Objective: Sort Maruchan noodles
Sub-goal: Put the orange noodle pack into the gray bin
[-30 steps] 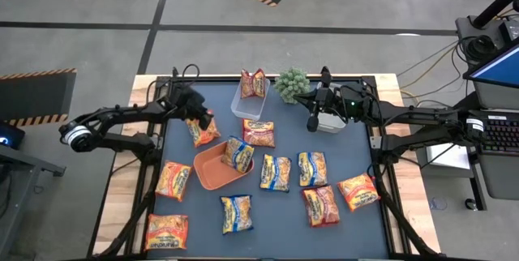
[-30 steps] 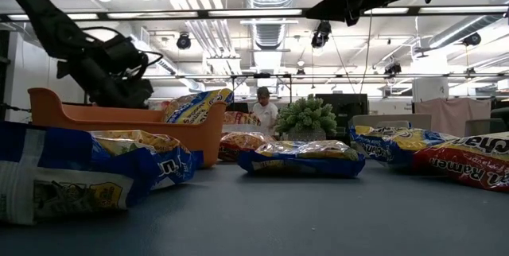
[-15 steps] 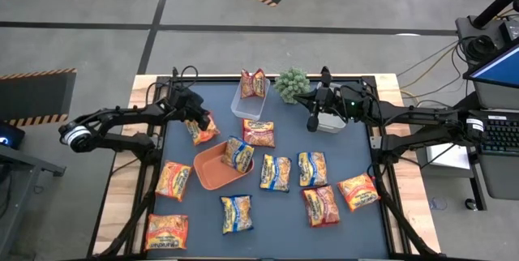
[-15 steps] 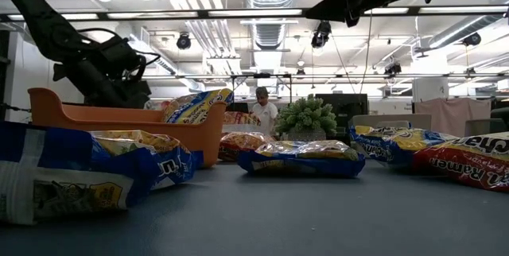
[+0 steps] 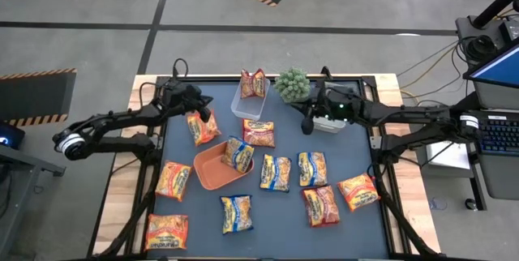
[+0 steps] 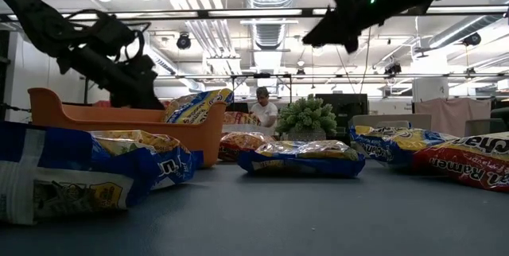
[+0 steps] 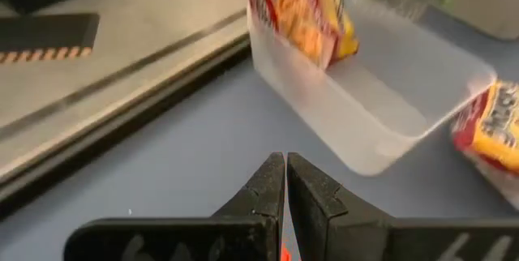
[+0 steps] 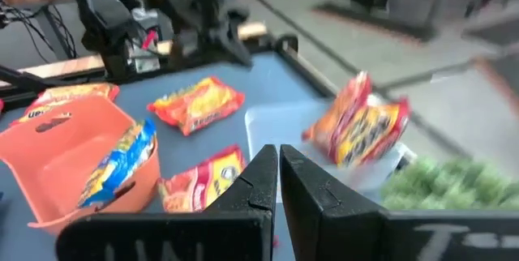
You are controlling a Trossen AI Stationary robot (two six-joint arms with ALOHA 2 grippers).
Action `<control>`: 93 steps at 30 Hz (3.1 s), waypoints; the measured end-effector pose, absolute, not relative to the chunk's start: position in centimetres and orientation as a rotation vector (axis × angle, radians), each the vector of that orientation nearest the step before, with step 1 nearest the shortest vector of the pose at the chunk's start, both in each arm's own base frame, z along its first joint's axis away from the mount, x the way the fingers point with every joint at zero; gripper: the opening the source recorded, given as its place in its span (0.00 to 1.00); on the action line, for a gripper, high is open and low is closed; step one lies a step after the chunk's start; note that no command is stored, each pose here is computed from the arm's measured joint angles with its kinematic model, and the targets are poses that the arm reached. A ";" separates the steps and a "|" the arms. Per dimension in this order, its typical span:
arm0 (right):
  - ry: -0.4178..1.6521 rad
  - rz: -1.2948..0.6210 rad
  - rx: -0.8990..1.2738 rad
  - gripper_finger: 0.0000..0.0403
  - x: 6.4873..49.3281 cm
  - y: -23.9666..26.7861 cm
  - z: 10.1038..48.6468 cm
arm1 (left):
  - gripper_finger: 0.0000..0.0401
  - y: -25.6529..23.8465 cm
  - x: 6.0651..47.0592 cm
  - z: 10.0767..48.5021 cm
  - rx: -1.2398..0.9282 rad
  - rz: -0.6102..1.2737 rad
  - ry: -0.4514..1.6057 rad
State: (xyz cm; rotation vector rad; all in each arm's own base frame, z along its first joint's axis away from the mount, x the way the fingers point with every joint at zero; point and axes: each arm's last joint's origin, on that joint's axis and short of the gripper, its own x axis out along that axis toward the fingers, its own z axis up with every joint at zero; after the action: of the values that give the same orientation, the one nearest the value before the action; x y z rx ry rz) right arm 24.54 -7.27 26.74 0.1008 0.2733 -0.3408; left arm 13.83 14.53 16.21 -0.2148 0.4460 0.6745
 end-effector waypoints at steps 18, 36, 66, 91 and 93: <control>0.485 -0.341 0.159 0.02 32.9 -9.7 25.8 | 0.00 9.0 12.5 16.7 -0.509 0.332 0.610; 0.703 -0.290 0.110 0.02 36.6 -10.1 25.8 | 0.00 9.6 13.2 13.8 -0.545 0.730 0.796; 0.904 -0.227 0.083 0.02 35.4 -7.9 24.5 | 0.08 9.5 13.0 16.7 -0.676 0.810 0.643; 0.554 -0.223 0.072 0.02 28.5 -8.7 25.5 | 0.45 13.1 15.0 17.6 -0.480 0.854 0.650; 0.517 -0.200 0.080 0.02 28.1 -8.7 25.4 | 0.45 13.9 14.9 17.3 -0.501 0.851 0.669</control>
State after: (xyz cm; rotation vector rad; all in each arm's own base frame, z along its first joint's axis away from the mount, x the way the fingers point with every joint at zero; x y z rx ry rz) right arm 28.08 -8.66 25.44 0.0797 0.5168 -0.1999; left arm 14.93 13.88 17.34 -0.5006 0.6692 0.8513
